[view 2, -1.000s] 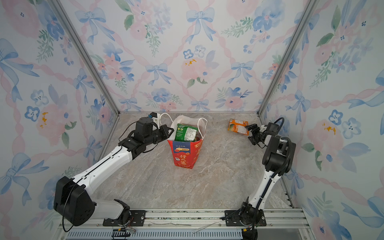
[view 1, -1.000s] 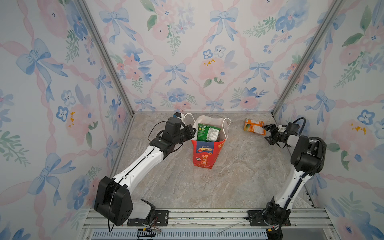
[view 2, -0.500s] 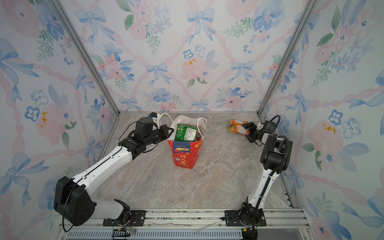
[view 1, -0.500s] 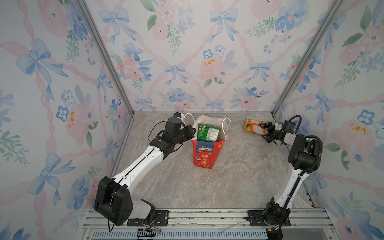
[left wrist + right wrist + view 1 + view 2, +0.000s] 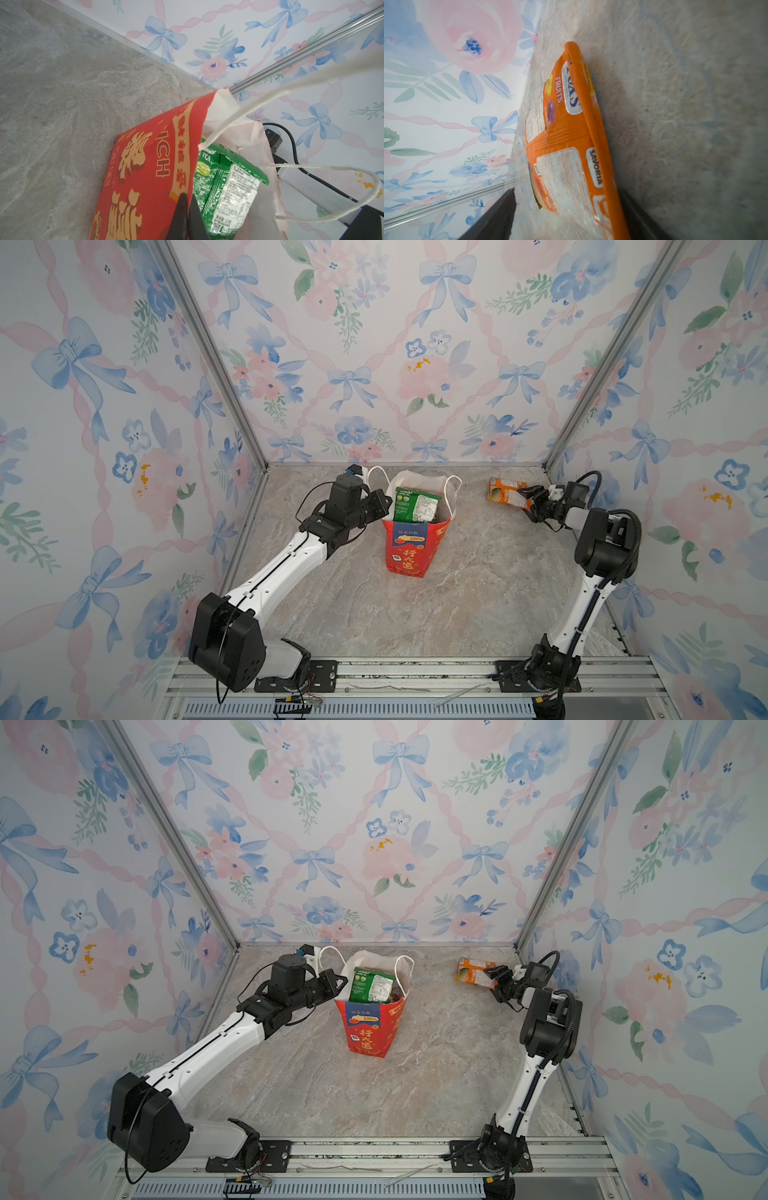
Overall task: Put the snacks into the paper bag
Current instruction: 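Lower the right gripper onto the orange Fox's packet and close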
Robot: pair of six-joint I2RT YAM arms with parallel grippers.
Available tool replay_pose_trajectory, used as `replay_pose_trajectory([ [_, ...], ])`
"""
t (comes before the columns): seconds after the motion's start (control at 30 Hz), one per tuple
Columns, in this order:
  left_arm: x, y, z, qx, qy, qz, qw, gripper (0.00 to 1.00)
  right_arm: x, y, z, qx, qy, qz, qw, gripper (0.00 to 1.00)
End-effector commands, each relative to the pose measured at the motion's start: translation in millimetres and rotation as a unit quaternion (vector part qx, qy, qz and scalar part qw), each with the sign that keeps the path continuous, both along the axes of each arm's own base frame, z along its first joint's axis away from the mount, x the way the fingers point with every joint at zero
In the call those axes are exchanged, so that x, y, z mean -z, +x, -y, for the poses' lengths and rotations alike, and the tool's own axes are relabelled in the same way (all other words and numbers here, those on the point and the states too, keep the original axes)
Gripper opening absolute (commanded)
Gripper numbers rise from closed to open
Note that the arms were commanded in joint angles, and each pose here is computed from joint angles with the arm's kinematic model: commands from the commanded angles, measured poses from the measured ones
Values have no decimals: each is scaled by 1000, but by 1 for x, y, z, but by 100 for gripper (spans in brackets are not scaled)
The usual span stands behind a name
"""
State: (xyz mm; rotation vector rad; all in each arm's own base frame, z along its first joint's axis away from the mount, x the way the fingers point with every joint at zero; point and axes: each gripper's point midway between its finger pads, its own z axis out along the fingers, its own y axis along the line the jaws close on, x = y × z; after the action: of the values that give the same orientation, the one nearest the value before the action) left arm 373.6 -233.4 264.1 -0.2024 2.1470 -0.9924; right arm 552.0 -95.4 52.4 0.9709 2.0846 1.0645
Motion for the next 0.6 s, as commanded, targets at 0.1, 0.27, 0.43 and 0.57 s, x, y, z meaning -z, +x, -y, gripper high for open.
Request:
replay_pose_trajectory([
  [0.1,-25,-1,-2,2,-19,36,999,0,33,-6,-8,7,19,-37,999,63],
  [0.27,-24,-2,-3,1,-19,35,999,0,28,-3,-8,10,26,-24,999,55],
  [0.43,-24,-3,-4,0,-19,35,999,0,27,-2,-9,10,29,-19,999,45],
  [0.57,-23,-2,-6,-2,-19,35,999,0,28,-2,-9,10,35,-17,999,30],
])
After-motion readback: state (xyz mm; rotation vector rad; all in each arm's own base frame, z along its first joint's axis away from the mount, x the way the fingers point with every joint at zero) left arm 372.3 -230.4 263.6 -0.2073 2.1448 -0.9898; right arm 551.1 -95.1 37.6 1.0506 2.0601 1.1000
